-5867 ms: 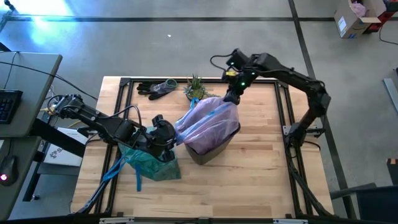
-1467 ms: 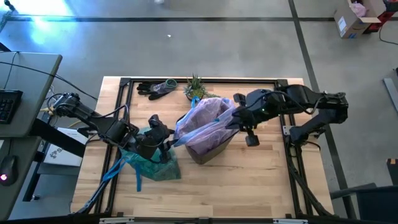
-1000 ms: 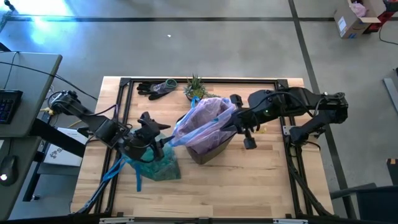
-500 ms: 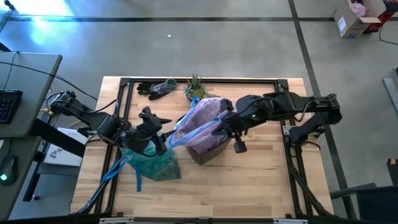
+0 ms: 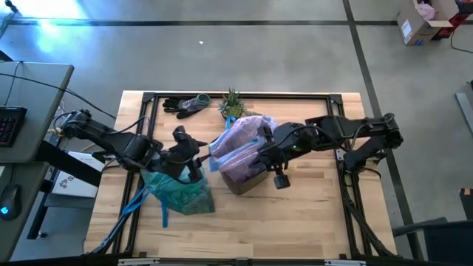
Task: Place trash/remove bag and relplace
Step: Put the pink trash bag into the trash bin
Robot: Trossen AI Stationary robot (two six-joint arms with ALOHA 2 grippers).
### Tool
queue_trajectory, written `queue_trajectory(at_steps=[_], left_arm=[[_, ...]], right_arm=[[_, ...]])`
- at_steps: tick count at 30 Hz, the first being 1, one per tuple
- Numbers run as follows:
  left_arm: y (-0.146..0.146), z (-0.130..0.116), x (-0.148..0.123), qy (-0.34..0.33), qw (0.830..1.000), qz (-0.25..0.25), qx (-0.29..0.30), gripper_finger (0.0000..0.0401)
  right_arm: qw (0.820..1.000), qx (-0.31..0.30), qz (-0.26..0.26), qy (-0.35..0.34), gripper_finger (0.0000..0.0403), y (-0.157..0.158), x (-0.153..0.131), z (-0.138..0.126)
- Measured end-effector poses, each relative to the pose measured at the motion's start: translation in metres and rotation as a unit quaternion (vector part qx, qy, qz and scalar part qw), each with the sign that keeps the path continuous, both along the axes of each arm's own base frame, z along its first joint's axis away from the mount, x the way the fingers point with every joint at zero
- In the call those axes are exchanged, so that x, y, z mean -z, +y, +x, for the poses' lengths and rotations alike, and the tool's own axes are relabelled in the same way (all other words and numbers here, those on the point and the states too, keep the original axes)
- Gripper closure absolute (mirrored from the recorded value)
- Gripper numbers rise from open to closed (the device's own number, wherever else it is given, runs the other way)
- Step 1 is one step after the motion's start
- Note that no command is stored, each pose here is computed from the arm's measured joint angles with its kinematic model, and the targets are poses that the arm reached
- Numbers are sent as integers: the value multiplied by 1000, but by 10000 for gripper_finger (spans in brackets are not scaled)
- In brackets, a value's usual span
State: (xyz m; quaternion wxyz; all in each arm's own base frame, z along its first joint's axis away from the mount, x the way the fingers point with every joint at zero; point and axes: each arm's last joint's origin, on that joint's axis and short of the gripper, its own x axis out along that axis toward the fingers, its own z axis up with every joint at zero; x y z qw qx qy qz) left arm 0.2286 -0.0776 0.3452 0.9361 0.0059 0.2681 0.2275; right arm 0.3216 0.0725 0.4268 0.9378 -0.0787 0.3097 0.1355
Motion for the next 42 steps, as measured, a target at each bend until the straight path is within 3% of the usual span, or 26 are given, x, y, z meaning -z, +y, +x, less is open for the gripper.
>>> queue_trajectory(at_steps=[3,12,29,32,37,42], left_arm=[[0,1,1,7,1000,9,5,253],[-1,-1,0,8,1000,19,10,394],[3,-1,0,10,1000,23,-5,401],[3,-1,0,10,1000,20,-4,401],[2,-1,1,12,1000,12,3,401],[1,-1,1,14,1000,6,7,401]], right_arm=[[1000,0,2,1,402,2,0,-1],[1000,18,-8,4,402,3,1,-1],[999,29,-27,27,396,4,16,13],[998,40,-43,37,371,2,23,19],[994,78,-69,41,295,-6,28,26],[995,73,-62,19,229,-5,22,24]])
